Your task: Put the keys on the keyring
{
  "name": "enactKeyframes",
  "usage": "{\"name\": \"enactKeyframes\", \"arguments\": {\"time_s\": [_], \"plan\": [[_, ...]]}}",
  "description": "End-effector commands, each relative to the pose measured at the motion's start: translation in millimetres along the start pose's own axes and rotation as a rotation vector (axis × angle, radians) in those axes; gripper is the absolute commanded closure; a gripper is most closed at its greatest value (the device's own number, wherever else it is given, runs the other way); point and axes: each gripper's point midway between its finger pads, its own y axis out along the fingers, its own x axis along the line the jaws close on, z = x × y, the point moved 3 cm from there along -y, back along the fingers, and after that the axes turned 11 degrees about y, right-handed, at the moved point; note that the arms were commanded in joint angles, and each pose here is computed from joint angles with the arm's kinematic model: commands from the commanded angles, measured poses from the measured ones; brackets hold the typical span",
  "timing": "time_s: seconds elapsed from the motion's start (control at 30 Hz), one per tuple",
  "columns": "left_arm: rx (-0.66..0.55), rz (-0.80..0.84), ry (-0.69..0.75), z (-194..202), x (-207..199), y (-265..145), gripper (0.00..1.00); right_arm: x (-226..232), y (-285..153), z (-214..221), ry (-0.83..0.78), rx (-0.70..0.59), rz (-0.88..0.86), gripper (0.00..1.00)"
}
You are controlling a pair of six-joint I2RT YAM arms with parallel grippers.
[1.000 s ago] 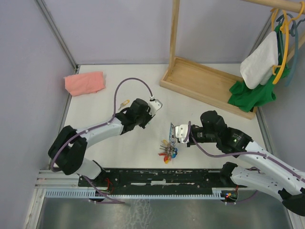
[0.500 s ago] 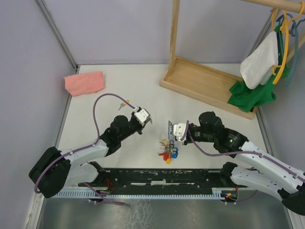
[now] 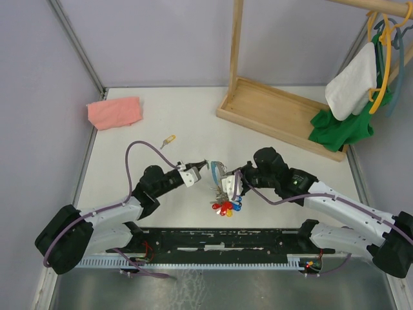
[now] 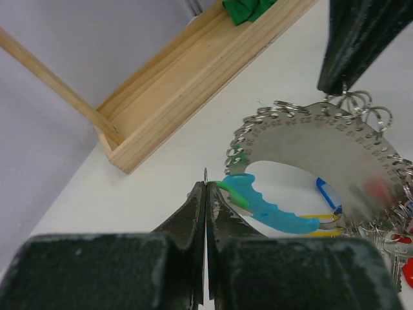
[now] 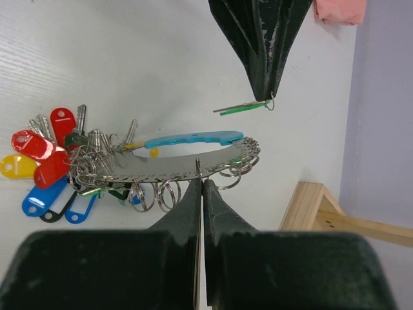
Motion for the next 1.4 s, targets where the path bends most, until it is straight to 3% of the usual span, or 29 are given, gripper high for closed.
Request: {"name": "enactKeyframes", "arguments": {"time_s": [0.0, 0.57, 1.37], "plan": [[-0.148, 0.028, 0.173, -26, 3, -1, 0.97, -35, -6, -30, -0.183, -0.041, 0.099, 0.99], [-0.225, 0.114, 0.199, -41, -29, 0, 0.97, -30, 8, -25, -0.203, -0.061, 0.146, 0.99], [-0.232, 0.097, 0.214, -46, -29, 6, 0.97, -24, 14, -20, -0.182, -0.047, 0.114, 0.99]]}}
